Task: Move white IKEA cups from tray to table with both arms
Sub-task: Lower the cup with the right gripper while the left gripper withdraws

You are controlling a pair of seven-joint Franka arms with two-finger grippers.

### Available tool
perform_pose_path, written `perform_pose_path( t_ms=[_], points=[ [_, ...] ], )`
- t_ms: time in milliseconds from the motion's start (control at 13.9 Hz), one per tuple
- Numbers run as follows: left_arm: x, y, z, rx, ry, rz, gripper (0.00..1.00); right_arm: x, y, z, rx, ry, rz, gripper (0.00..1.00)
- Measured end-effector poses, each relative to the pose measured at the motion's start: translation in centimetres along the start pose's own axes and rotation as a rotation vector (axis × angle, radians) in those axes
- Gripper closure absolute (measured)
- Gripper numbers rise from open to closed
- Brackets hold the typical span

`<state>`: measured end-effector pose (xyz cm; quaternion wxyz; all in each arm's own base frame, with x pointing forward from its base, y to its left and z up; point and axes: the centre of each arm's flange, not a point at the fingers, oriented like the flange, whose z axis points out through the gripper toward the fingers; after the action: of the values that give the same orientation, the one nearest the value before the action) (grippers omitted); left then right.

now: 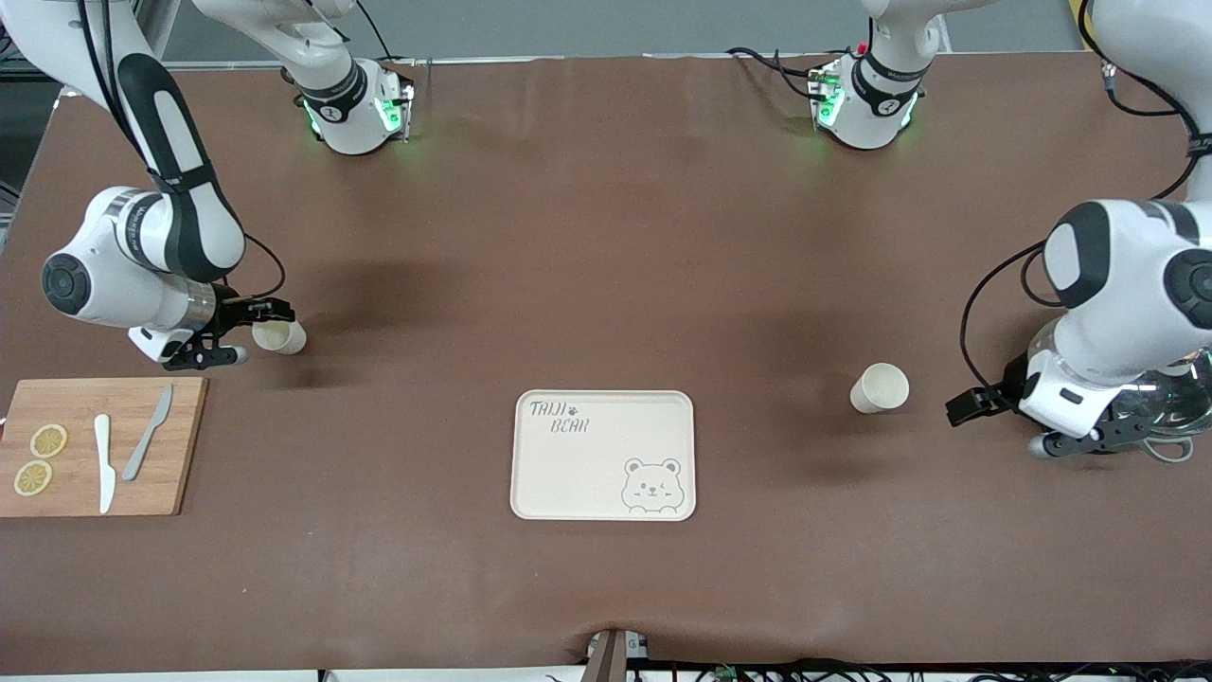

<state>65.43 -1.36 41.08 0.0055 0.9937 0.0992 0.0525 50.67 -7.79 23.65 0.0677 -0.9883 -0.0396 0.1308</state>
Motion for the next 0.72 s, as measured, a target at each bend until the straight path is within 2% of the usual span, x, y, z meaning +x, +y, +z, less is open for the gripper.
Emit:
perform_pose_path(
  t_ms=[430,717],
  points=[
    [0.8,-1.2,-10.8,0.034,-0.034,-0.027,0.00,0.0,0.0,0.3,-0.002,0.000,-0.010,0.34],
    [0.3,-1.9,-16.5,0.041,-0.012,-0.043,0.00,0.0,0.0,0.3,-0.002,0.000,-0.012,0.34]
  ],
)
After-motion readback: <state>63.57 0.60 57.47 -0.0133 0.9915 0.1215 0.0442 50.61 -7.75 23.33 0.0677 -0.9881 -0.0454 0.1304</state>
